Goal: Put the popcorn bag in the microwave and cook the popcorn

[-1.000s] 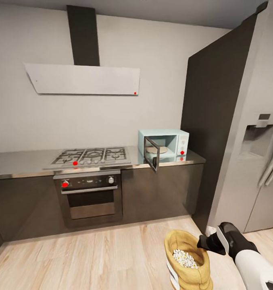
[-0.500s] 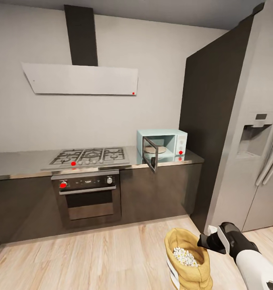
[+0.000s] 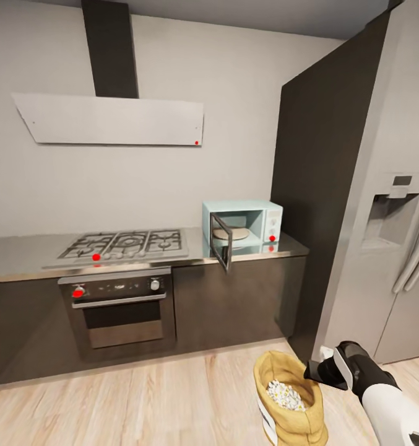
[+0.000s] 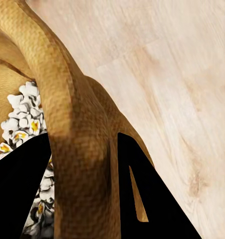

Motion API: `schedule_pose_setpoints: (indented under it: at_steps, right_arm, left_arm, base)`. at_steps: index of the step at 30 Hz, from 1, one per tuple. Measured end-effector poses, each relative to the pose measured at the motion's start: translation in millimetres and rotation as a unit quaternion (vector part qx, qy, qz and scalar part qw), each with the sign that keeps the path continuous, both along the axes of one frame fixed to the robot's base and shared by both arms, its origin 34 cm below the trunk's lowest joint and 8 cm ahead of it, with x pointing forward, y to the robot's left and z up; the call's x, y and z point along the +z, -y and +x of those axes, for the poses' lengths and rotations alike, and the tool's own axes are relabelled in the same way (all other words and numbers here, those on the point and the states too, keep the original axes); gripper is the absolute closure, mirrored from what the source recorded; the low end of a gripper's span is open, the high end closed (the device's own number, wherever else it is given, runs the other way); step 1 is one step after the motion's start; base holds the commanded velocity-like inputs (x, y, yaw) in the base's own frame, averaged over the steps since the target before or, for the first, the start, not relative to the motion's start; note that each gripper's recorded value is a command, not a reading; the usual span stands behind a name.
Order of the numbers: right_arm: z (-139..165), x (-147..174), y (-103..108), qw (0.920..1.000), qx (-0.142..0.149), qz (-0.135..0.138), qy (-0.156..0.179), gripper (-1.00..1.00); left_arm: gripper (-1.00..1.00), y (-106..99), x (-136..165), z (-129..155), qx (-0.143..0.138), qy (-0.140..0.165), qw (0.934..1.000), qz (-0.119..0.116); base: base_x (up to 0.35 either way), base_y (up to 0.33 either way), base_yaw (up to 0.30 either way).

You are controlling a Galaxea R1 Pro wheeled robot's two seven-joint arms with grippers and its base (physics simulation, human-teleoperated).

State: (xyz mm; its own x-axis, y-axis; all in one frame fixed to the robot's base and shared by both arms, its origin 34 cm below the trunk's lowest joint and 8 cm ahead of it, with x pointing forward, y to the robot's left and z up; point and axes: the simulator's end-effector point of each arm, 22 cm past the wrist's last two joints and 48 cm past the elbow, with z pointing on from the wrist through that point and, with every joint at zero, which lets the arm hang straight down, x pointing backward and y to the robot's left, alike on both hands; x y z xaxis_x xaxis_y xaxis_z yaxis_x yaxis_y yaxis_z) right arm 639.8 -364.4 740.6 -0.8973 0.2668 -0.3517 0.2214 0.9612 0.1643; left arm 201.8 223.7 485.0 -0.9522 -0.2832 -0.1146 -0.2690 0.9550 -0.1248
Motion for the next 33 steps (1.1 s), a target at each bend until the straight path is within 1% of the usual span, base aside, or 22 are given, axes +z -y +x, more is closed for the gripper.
schedule_pose_setpoints:
  at_steps: [4,7,10,11,12,13,15,16,17,19,21,24,26,28,32,33]
  right_arm:
    - [2,2,-2,1.0000,0.002,0.001,0.003,1.00]
    - [16,18,-3,0.9996,0.000,0.005,0.026,1.00]
    - [37,47,-12,0.9974,0.011,0.022,0.068,1.00]
    - [41,55,-18,0.9964,0.017,0.034,0.076,1.00]
    - [45,69,-28,0.9949,0.026,0.052,0.083,1.00]
    - [49,83,-32,0.9939,0.033,0.056,0.089,1.00]
    - [58,117,-38,0.9921,0.048,0.049,0.105,1.00]
    - [64,135,-39,0.9903,0.054,0.041,0.121,1.00]
    - [72,155,-38,0.9869,0.059,0.031,0.147,1.00]
    - [80,177,-36,0.9827,0.062,0.019,0.173,1.00]
    - [83,188,-35,0.9802,0.065,0.013,0.187,1.00]
    - [85,192,-47,0.9781,0.088,-0.002,0.189,1.00]
    - [88,204,-49,0.9750,0.093,-0.009,0.202,1.00]
    - [91,220,-48,0.9707,0.095,-0.016,0.221,1.00]
    - [97,266,-48,0.9562,0.098,-0.033,0.274,1.00]
    - [98,272,-48,0.9544,0.098,-0.035,0.280,1.00]
  left_arm:
    - [-1.00,0,0,0,0.000,0.000,1.0000,0.000]
    - [-1.00,0,0,0,0.000,0.000,1.0000,0.000]
    - [-1.00,0,0,0,0.000,0.000,1.0000,0.000]
    - [-1.00,0,0,0,0.000,0.000,1.0000,0.000]
    - [-1.00,0,0,0,0.000,0.000,1.0000,0.000]
    - [-1.00,0,0,0,0.000,0.000,1.0000,0.000]
    - [-1.00,0,0,0,0.000,0.000,1.0000,0.000]
    - [-1.00,0,0,0,0.000,0.000,1.0000,0.000]
    - [-1.00,0,0,0,0.000,0.000,1.0000,0.000]
    - [-1.00,0,0,0,0.000,0.000,1.0000,0.000]
    - [-1.00,0,0,0,0.000,0.000,1.0000,0.000]
    - [-1.00,0,0,0,0.000,0.000,1.0000,0.000]
    - [-1.00,0,0,0,0.000,0.000,1.0000,0.000]
    - [-1.00,0,0,0,0.000,0.000,1.0000,0.000]
    - [-1.00,0,0,0,0.000,0.000,1.0000,0.000]
    - [-1.00,0,0,0,0.000,0.000,1.0000,0.000]
  base:
    - [0.226,-0.192,0.000]
    - [0.231,-0.192,0.000]
    - [0.231,-0.190,0.000]
    - [0.208,-0.159,0.000]
    - [0.183,-0.134,0.000]
    - [0.159,-0.112,0.000]
    - [0.067,-0.047,0.000]
    - [0.018,-0.013,0.000]
    - [0.009,-0.007,0.000]
    - [0.004,-0.003,0.000]
    - [0.001,0.000,0.000]
    - [0.000,0.000,0.000]
    - [0.000,0.000,0.000]
    - [0.000,0.000,0.000]
    - [0.000,0.000,0.000]
    - [0.000,0.000,0.000]
